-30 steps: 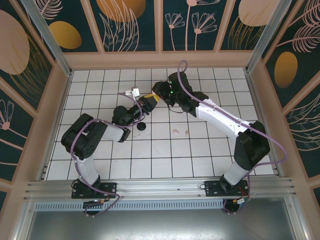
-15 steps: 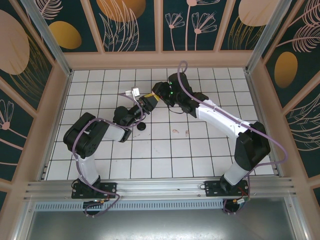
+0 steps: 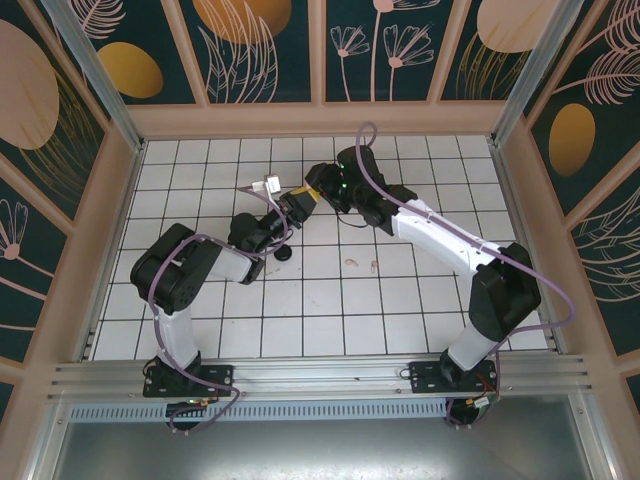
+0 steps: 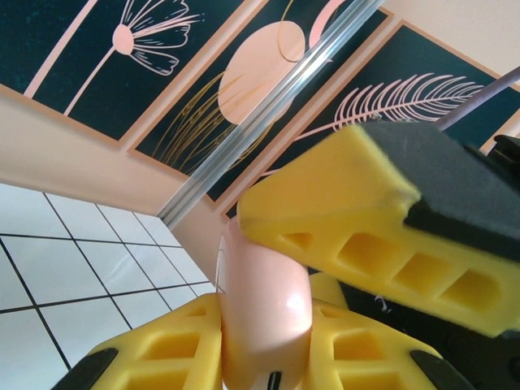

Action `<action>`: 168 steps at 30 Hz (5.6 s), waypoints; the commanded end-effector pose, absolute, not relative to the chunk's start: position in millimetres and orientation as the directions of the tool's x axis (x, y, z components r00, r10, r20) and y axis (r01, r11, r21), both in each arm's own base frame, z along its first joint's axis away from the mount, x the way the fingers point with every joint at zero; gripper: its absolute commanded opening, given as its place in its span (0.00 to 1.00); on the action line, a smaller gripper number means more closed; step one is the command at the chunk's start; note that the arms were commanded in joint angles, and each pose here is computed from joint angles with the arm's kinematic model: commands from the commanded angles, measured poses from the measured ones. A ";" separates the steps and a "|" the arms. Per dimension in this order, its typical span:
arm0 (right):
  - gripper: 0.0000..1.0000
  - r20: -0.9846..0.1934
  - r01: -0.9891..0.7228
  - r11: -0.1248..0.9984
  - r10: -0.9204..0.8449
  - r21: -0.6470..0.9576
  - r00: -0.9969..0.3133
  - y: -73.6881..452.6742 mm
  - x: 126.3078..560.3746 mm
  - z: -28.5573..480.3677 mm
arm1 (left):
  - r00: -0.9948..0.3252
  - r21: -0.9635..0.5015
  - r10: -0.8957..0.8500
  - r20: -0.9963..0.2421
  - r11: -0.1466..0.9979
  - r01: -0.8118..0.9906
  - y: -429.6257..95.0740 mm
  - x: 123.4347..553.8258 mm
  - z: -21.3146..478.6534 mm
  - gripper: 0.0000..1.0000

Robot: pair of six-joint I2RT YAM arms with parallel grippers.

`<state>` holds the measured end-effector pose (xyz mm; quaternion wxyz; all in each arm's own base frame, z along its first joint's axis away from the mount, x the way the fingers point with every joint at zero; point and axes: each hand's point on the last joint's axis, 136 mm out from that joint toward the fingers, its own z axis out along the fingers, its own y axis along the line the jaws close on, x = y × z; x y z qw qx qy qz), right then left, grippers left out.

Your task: Insert the wireless bluetooth earbuds into the charging case

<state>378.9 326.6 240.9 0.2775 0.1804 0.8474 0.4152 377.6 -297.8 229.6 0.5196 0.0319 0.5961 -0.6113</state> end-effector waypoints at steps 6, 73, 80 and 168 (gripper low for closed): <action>0.74 -0.413 -0.072 0.521 0.577 0.851 -0.704 298.2 384.8 321.4 | -0.422 -0.640 -0.624 -0.658 0.167 0.750 -297.7 362.9 267.5 0.00; 0.62 -0.783 -0.573 0.577 0.207 0.582 -0.587 237.6 292.6 281.7 | -0.535 -0.550 -0.171 -0.828 0.052 0.834 -334.5 297.7 263.5 0.00; 0.62 -0.794 -0.603 0.561 0.177 0.566 -0.581 256.5 290.3 288.5 | -0.535 -0.550 -0.171 -0.827 0.053 0.833 -335.4 299.7 264.5 0.00; 0.32 -0.756 -0.615 0.479 0.186 0.627 -0.627 260.7 309.3 273.8 | -0.570 -0.573 -0.184 -0.801 -0.041 0.819 -338.0 283.3 269.6 0.00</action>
